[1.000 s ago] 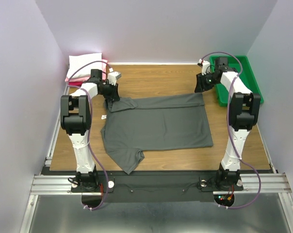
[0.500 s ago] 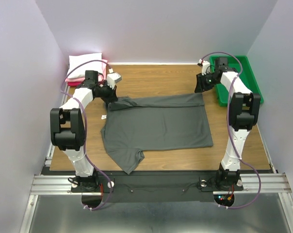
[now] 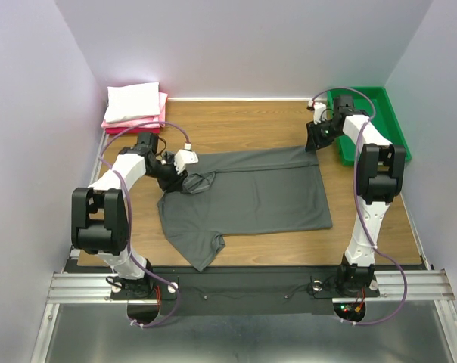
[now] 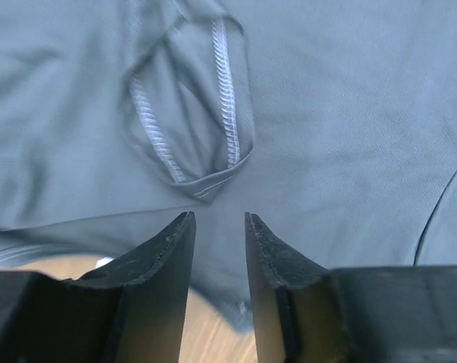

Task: Fold and stack the t-shirts
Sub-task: Fold the tshirt

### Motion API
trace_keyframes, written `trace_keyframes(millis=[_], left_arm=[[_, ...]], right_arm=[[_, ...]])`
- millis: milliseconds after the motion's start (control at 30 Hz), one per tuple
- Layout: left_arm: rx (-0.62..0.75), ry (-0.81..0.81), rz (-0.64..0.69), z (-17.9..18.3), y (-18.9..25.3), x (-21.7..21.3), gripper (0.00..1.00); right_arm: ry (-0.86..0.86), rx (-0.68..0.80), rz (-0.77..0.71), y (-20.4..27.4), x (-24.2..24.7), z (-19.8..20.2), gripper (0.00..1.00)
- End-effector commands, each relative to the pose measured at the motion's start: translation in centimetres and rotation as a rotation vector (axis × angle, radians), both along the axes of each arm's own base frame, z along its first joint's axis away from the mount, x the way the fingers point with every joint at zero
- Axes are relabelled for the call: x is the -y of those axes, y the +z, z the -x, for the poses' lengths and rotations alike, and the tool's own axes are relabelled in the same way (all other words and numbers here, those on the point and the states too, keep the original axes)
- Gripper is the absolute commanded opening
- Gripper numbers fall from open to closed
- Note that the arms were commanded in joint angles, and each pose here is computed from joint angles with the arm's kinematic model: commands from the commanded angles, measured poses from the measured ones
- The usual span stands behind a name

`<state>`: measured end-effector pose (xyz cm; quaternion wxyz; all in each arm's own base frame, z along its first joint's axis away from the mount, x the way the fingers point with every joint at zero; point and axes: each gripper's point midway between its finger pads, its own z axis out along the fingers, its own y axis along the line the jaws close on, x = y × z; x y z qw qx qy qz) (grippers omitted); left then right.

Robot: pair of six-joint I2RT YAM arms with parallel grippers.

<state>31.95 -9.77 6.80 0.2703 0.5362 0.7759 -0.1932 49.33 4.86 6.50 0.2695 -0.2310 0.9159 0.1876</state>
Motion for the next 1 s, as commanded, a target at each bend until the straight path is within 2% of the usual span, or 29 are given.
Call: trace_keyframes(millis=[0, 133, 300, 533, 600, 700, 767, 867, 967], left_arm=[[0.118, -0.027, 0.072, -2.5, 4.4, 1.2, 0.46], [0.056, 0.157, 0.15, -6.8, 3.4, 2.3, 0.49], [0.042, 0.192, 0.199, -9.0, 3.4, 4.4, 0.49], [0.088, 0.169, 0.051, -8.6, 0.3, 7.2, 0.48], [0.063, 0.146, 0.041, -7.8, -0.4, 8.2, 0.44], [0.016, 0.096, 0.048, -6.4, -1.0, 9.6, 0.31], [-0.008, 0.072, 0.052, -5.6, -1.2, 10.1, 0.29], [-0.011, 0.049, 0.066, -4.8, -0.6, 10.6, 0.32], [0.028, 0.068, 0.067, -5.1, 0.8, 10.2, 0.42]], right_arm=[[0.018, 0.065, 0.027, 2.5, 0.1, -0.2, 0.36], [0.018, 0.032, 0.038, 1.3, 0.2, 0.2, 0.32], [0.018, -0.003, 0.066, -0.1, 0.7, 1.0, 0.3], [0.017, -0.007, 0.059, -0.1, 0.6, 1.0, 0.3], [0.017, -0.01, 0.063, -0.2, 0.6, 1.0, 0.3], [0.02, -0.011, 0.072, -0.3, 0.8, 1.2, 0.3], [0.021, -0.011, 0.077, -0.2, 0.9, 1.3, 0.3], [0.026, -0.001, 0.076, 0.2, 0.8, 1.1, 0.3], [0.03, 0.004, 0.07, 0.5, 0.6, 1.1, 0.31]])
